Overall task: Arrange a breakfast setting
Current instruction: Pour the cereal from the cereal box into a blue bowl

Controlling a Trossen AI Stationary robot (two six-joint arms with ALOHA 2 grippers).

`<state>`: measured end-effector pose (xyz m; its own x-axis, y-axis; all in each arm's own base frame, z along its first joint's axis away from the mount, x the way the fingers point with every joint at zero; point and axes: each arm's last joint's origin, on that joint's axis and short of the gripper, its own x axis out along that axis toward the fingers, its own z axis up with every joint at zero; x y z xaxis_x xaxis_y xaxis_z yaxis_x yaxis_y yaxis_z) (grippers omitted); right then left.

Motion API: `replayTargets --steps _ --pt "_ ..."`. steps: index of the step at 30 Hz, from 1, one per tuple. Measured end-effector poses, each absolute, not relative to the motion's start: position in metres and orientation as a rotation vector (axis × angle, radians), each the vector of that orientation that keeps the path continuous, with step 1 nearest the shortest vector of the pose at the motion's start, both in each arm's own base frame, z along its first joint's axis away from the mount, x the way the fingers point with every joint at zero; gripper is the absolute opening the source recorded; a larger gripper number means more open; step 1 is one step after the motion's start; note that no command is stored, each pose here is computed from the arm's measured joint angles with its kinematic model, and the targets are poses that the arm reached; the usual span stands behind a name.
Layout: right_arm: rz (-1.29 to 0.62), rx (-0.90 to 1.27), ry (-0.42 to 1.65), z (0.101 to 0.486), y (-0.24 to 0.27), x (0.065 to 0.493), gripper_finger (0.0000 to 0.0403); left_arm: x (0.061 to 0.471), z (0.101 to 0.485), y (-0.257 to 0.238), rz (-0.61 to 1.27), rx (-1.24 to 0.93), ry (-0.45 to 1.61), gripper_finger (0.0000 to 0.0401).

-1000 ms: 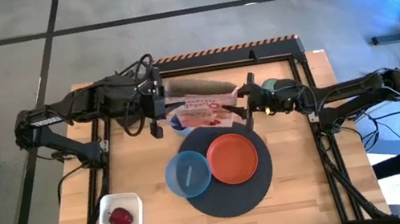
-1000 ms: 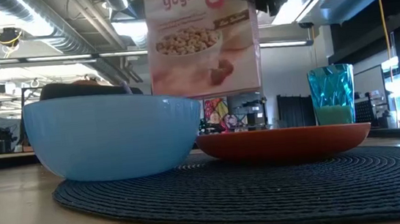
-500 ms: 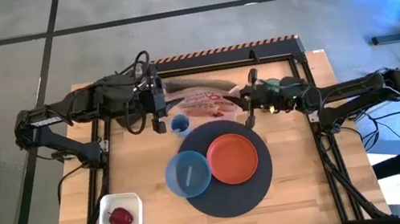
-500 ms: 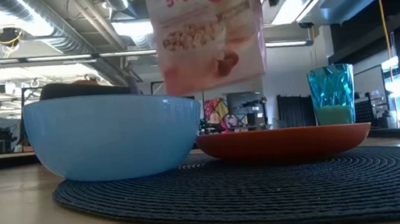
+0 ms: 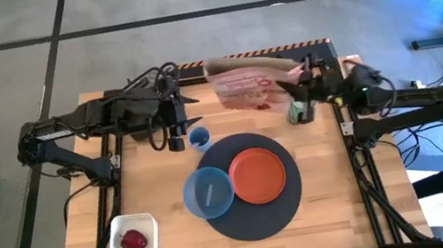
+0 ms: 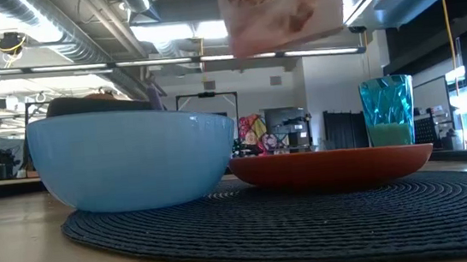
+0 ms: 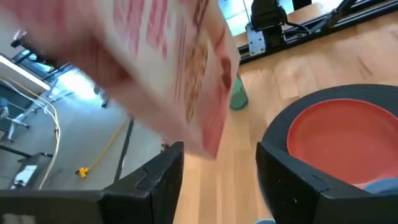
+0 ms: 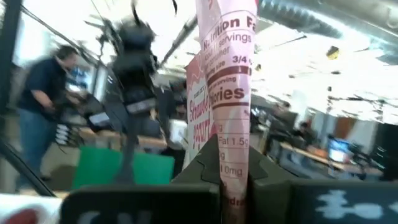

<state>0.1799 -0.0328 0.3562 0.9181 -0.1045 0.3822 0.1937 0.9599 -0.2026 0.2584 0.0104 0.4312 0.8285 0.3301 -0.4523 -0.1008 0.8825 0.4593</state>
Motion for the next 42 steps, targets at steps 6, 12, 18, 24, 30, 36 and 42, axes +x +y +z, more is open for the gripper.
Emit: replayTargets --steps 6,12,18,24,30,36,42 --pt "0.037 -0.249 -0.417 0.363 -0.026 0.166 0.0001 0.279 0.403 0.028 0.093 0.374 0.423 0.0209" --pt "0.092 -0.198 -0.408 0.339 -0.025 0.168 0.0 0.29 0.357 0.048 -0.003 0.344 0.337 0.0219" --pt "0.015 -0.211 -0.468 0.316 -0.026 0.16 0.0 0.29 0.319 0.056 -0.063 0.283 0.302 0.0234" --pt "0.031 -0.204 -0.528 0.314 -0.025 0.156 0.0 0.291 0.301 0.059 -0.025 0.243 0.174 0.0258" --pt "0.033 -0.203 -0.509 0.312 -0.025 0.16 0.0 0.296 0.291 0.059 -0.023 0.22 0.119 0.0295" --pt "0.029 -0.202 -0.505 0.307 -0.027 0.169 0.0 0.307 0.28 0.062 -0.022 0.218 0.114 0.0324" --pt "0.03 -0.203 -0.508 0.304 -0.029 0.176 0.0 0.315 0.27 0.065 0.017 0.219 0.134 0.0309"
